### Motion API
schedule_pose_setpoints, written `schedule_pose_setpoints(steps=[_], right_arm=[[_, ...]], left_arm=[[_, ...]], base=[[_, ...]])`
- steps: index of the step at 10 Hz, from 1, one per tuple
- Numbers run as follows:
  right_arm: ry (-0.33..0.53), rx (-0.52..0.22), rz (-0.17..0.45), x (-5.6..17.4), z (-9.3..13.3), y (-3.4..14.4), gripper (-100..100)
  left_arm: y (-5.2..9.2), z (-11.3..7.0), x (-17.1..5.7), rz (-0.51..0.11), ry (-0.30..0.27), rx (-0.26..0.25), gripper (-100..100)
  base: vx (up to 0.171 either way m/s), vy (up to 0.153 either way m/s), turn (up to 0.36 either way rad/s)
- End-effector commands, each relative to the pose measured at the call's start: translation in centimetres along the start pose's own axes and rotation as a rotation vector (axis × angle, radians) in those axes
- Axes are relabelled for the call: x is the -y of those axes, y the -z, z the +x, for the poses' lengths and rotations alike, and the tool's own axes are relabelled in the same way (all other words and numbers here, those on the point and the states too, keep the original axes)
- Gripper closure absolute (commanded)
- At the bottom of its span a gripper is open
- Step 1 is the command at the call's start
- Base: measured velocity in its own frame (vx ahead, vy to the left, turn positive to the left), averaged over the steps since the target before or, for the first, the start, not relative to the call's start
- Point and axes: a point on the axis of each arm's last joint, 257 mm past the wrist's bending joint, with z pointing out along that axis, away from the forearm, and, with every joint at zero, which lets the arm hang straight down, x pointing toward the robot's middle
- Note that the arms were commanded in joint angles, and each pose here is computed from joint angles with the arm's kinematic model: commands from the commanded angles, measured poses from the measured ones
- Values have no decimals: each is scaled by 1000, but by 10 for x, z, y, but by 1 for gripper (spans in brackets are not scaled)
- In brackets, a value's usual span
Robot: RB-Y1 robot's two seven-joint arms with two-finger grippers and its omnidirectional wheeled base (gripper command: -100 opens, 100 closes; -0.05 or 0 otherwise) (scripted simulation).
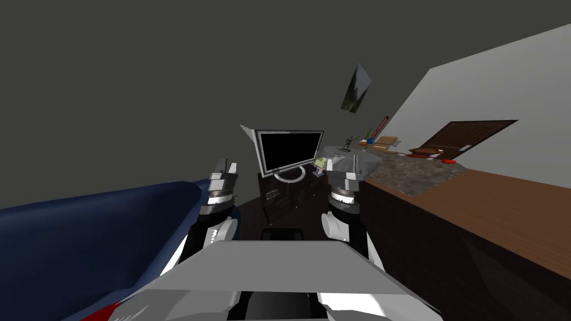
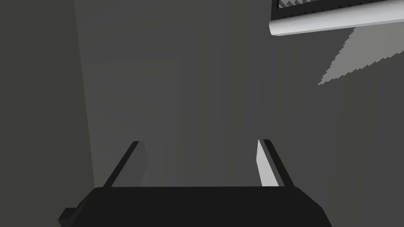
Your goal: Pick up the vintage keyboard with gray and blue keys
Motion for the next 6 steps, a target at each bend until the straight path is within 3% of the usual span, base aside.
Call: schedule_pose_setpoints(steps=[1, 6], right_arm=[[0, 0, 0, 0, 0, 0, 0], [0, 0, 0, 0, 0, 0, 0]], left_arm=[[6, 5, -13, -37, 9, -44, -100], [36, 2, -69, -223, 69, -107, -100]], base=[[0, -22, -117], [-8, -50, -164]])
